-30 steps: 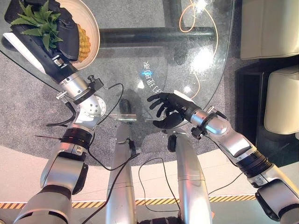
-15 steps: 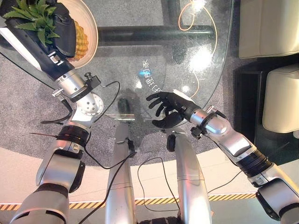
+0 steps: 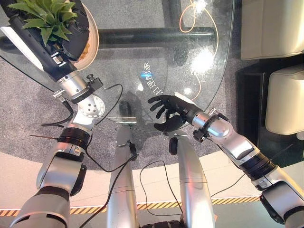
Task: Pick up the fruit to the plate
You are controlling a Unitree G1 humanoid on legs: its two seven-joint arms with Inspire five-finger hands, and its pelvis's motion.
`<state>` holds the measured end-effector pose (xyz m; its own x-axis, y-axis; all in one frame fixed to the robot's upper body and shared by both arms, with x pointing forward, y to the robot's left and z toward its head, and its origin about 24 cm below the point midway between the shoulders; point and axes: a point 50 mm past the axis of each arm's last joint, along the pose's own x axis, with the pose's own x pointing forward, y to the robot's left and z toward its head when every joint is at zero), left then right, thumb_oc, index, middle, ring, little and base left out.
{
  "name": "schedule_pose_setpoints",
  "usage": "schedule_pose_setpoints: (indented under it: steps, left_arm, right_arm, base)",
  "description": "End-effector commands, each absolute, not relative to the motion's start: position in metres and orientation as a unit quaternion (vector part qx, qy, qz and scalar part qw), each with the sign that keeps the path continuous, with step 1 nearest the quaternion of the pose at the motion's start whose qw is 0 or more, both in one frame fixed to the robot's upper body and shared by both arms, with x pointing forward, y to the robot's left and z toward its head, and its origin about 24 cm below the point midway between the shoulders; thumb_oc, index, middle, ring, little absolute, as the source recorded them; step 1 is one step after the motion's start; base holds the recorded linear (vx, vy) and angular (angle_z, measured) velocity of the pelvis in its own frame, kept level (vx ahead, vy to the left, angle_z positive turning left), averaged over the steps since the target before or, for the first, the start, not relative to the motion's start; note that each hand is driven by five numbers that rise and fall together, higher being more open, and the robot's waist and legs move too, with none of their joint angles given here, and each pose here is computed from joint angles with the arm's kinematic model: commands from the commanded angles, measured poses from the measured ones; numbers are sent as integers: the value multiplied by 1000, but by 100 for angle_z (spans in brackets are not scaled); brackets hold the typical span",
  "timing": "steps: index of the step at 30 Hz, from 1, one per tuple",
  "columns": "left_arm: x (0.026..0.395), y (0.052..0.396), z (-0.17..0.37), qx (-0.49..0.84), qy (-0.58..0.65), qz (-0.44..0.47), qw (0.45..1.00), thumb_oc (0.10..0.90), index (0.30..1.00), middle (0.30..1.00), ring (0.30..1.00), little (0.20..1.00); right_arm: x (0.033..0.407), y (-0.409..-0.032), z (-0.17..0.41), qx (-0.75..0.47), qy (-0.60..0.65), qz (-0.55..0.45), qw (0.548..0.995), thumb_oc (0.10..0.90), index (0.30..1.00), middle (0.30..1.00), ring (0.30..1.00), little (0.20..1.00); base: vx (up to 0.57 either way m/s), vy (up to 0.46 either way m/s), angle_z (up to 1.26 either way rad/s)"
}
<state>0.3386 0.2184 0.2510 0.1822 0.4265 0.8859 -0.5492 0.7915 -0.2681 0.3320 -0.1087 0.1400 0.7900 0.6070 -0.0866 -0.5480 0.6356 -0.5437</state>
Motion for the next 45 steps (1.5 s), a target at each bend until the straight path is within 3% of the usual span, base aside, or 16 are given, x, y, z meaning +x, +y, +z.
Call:
schedule_pose_setpoints:
  steps: [1,45]
  left_arm:
    - [329,217,275,19,-607,303,734,800,900,900,900,900]
    - [309,230,253,26,-602,273,750,800,900,900,900,900]
  right_arm:
    - [321,-96,118,-262,-30,343,902,800,900,900,900,900]
    - [305,-97,98,-261,-3,350,900,800,900,900,900,900]
  base:
    - [0,0,0]
    - [2,-12,0]
